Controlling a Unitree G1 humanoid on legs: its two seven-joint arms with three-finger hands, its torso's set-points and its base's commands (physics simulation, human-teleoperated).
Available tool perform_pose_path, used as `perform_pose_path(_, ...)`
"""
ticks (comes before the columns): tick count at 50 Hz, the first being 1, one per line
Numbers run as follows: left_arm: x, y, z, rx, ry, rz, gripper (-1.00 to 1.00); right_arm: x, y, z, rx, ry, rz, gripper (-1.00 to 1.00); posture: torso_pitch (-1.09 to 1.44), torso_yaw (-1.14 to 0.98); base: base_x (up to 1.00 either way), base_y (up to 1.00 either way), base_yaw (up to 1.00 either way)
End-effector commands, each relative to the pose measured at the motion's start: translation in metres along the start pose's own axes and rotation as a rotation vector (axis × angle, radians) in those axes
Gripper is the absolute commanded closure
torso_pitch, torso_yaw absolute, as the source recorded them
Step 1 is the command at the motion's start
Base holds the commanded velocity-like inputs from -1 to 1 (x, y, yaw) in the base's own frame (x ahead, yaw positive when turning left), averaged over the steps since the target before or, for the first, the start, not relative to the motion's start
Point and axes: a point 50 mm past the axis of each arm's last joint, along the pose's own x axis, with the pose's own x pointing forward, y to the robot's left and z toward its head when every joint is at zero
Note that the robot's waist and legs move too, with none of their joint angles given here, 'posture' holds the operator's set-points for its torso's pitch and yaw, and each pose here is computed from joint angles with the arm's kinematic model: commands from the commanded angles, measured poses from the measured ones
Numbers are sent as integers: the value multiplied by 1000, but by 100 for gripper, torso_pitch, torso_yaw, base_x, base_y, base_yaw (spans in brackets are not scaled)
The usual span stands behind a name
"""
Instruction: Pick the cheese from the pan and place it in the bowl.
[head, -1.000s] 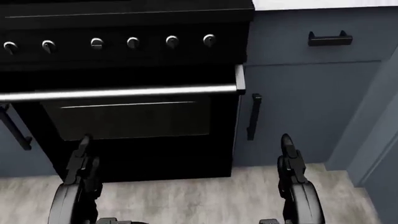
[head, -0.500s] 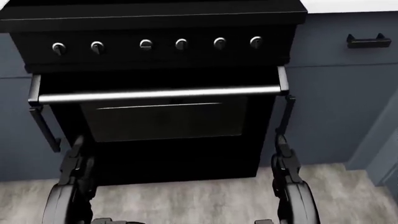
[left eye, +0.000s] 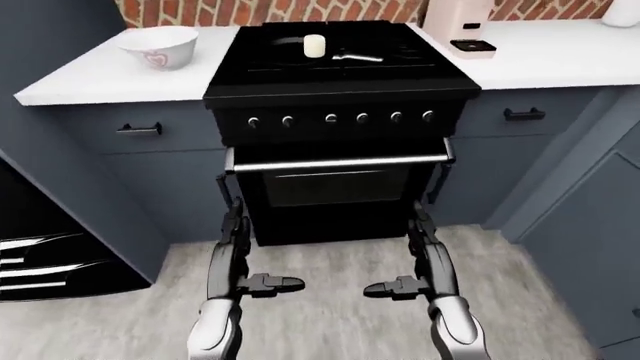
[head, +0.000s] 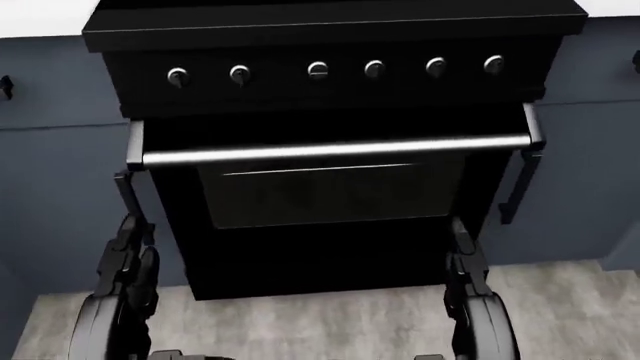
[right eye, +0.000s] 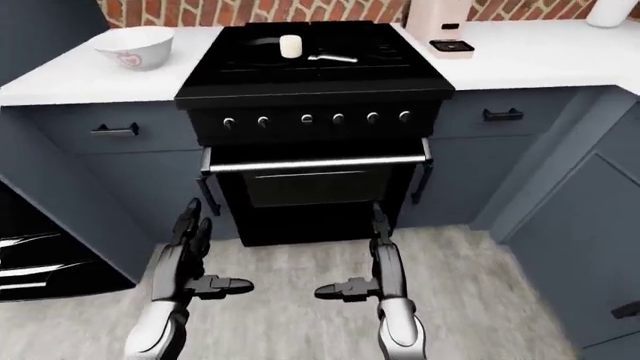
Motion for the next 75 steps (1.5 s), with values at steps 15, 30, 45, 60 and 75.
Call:
perform_pose_path(15,2,0,13,3,-76,-2,-100,3,2,13,1,-70,8,-100,0,0,0,63,0)
perform_pose_path(30,6,4,14,-4,-69,4,-100,7,-5,17,24,-74,-43,-100,0,0,0,29,0)
perform_pose_path(45,25,7,68,21,-101,23,-100,35,-26,59,82,-78,-73,-100,0,0,0,0,0)
perform_pose_path(60,67,16,161,80,-171,51,-100,81,-48,161,-3,-130,-23,-100,0,0,0,0,0)
perform_pose_path(75,106,29,224,54,-139,61,-100,120,-56,254,-65,-126,29,-100,0,0,0,0,0)
